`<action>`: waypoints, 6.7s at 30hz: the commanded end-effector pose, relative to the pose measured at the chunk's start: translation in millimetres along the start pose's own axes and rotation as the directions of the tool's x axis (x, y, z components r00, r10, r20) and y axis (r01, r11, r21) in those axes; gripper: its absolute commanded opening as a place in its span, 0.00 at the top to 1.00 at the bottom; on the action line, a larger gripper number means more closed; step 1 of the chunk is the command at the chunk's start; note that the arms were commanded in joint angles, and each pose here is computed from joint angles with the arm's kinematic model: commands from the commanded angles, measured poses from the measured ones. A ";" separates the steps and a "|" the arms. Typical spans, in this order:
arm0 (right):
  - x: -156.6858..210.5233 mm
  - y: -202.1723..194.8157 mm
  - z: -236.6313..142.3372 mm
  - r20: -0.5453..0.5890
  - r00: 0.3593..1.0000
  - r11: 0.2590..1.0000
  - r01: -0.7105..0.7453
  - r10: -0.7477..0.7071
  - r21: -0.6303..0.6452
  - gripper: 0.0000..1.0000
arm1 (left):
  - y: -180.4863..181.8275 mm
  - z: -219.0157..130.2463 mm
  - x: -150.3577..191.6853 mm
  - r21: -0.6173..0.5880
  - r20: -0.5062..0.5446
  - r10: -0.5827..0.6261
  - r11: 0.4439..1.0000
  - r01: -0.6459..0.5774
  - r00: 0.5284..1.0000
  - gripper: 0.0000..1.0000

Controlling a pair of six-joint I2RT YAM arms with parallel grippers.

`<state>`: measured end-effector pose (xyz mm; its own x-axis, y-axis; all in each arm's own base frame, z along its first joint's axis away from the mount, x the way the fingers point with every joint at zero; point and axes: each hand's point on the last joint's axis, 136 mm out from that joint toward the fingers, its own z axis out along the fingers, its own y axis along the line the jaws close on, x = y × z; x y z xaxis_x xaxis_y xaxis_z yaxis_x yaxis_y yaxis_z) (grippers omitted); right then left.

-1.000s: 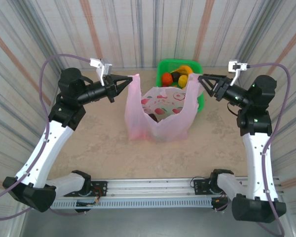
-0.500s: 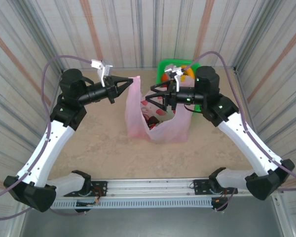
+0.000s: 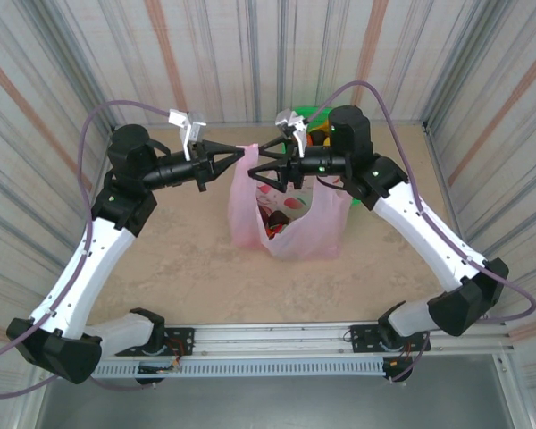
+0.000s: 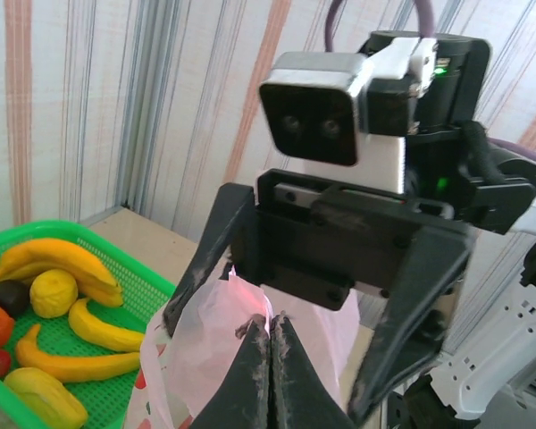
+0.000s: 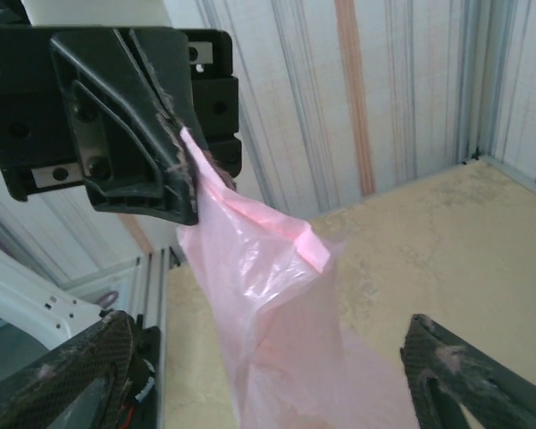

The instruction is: Place the fake fruits into the plastic bag and tie a complex knot

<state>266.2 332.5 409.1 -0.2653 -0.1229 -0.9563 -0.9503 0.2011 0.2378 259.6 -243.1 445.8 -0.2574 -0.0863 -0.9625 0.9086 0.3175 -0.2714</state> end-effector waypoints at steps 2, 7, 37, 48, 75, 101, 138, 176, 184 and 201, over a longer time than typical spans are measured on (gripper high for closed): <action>-11.3 11.1 4.4 0.037 0.999 0.996 0.030 -0.027 -0.085 0.31 | -14.4 -2.8 -11.8 0.070 0.033 0.038 0.997 -0.040 0.999 1.00; -14.1 17.1 9.8 0.052 0.998 0.991 0.027 -0.021 -0.129 0.48 | -14.1 0.3 -11.1 0.094 0.030 0.023 0.995 -0.026 0.999 1.00; -25.1 20.3 -13.5 0.072 0.992 0.992 -0.094 0.100 -0.083 1.00 | 13.3 -7.2 47.8 0.084 0.136 0.173 0.979 -0.185 0.975 0.03; -29.4 26.1 -15.6 0.084 0.990 0.989 -0.105 0.114 -0.106 1.00 | 8.0 32.4 61.2 0.225 0.116 0.181 0.953 -0.203 0.977 0.19; -65.3 3.0 -51.5 0.186 0.970 0.988 -0.154 0.156 -0.028 0.82 | 26.7 46.0 135.4 0.209 -0.018 0.065 0.976 -0.060 0.998 1.00; 12.0 -21.1 -147.2 0.048 0.996 0.907 0.051 -0.078 0.418 0.01 | 42.8 36.1 128.5 0.065 -0.010 0.019 0.998 -0.018 1.000 1.00; 7.2 -16.3 -109.3 0.055 0.998 0.969 0.021 -0.036 0.247 0.94 | 17.2 -31.1 74.6 -0.114 0.053 0.159 0.982 -0.152 0.986 0.57; 9.8 14.6 -108.4 0.119 0.992 0.999 0.036 -0.036 0.006 0.99 | -60.8 62.2 17.1 0.370 0.039 0.371 0.857 -0.358 0.928 0.35; 5.7 15.7 -108.2 0.138 0.990 0.999 0.043 -0.042 -0.006 0.99 | -40.5 78.8 31.1 0.346 -0.009 0.333 0.886 -0.309 0.943 0.37; 13.2 1.9 -107.3 0.117 0.993 0.999 -0.002 -0.002 0.042 0.94 | -44.0 89.7 36.4 0.396 -0.008 0.304 0.876 -0.276 0.953 0.90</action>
<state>242.0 230.6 417.0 -0.2321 -0.0056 -0.9727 -0.9479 0.2254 0.2249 248.5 -348.4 398.4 -0.0400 0.0701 -0.9967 0.9978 -0.0508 -0.0436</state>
